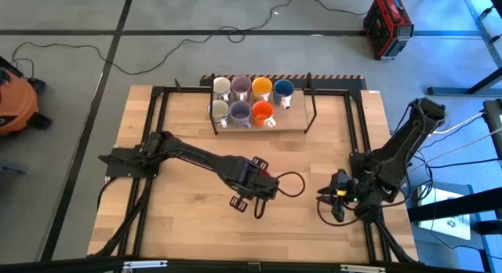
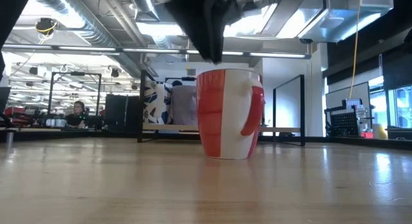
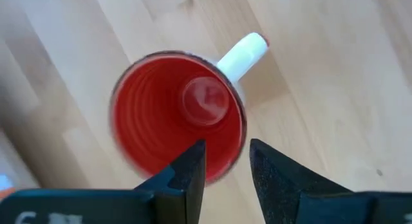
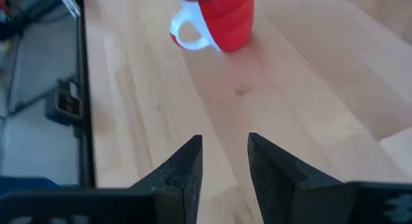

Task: Place coffee mugs
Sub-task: Put the red mug on the shelf

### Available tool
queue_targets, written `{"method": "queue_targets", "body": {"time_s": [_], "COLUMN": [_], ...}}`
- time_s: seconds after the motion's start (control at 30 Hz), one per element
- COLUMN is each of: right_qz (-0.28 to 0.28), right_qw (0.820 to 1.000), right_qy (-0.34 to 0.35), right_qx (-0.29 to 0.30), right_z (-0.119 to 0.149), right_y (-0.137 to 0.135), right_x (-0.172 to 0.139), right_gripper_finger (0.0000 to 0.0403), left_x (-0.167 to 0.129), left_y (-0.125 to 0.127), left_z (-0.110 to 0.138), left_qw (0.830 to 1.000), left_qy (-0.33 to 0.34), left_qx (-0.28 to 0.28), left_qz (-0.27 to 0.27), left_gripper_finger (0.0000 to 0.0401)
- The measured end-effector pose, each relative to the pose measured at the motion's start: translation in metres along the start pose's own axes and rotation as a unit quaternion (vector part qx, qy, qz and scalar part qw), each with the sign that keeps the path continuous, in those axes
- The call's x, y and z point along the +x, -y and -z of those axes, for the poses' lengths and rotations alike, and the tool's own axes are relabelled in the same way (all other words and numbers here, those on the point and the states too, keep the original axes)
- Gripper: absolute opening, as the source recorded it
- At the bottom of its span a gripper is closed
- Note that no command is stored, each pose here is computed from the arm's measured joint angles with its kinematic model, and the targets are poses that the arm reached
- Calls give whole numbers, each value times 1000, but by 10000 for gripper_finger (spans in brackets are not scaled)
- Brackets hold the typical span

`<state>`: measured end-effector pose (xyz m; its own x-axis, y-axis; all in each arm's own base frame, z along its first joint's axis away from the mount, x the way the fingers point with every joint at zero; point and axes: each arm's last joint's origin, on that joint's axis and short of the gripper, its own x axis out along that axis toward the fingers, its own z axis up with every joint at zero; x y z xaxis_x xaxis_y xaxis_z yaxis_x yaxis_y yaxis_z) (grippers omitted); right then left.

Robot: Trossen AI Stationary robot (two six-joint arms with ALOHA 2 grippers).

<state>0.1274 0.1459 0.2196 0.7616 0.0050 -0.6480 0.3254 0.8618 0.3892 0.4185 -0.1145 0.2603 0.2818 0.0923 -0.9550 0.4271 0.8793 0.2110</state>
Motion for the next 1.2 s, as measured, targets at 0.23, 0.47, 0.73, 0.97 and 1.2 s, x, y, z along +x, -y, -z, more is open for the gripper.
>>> {"method": "queue_targets", "body": {"time_s": [0.23,0.47,0.73,0.97,1.2], "right_qz": [-57,-49,69,126,167], "right_qw": [996,997,996,976,959], "right_qy": [42,46,-47,-155,-196], "right_qx": [50,32,39,87,123], "right_z": [-32,-84,-146,-186,-196], "right_y": [-15,-36,-55,-62,-49], "right_x": [12,34,69,115,158], "right_gripper_finger": [161,219,216,214,214], "left_x": [-51,-101,-124,-122,-118], "left_y": [-2,-3,11,24,31], "left_z": [5,49,133,195,223], "left_qw": [999,995,982,966,958], "left_qy": [32,85,154,198,210], "left_qx": [-19,-50,-109,-167,-197], "left_qz": [35,18,-13,-21,-15], "left_gripper_finger": [116,115,112,112,111]}}
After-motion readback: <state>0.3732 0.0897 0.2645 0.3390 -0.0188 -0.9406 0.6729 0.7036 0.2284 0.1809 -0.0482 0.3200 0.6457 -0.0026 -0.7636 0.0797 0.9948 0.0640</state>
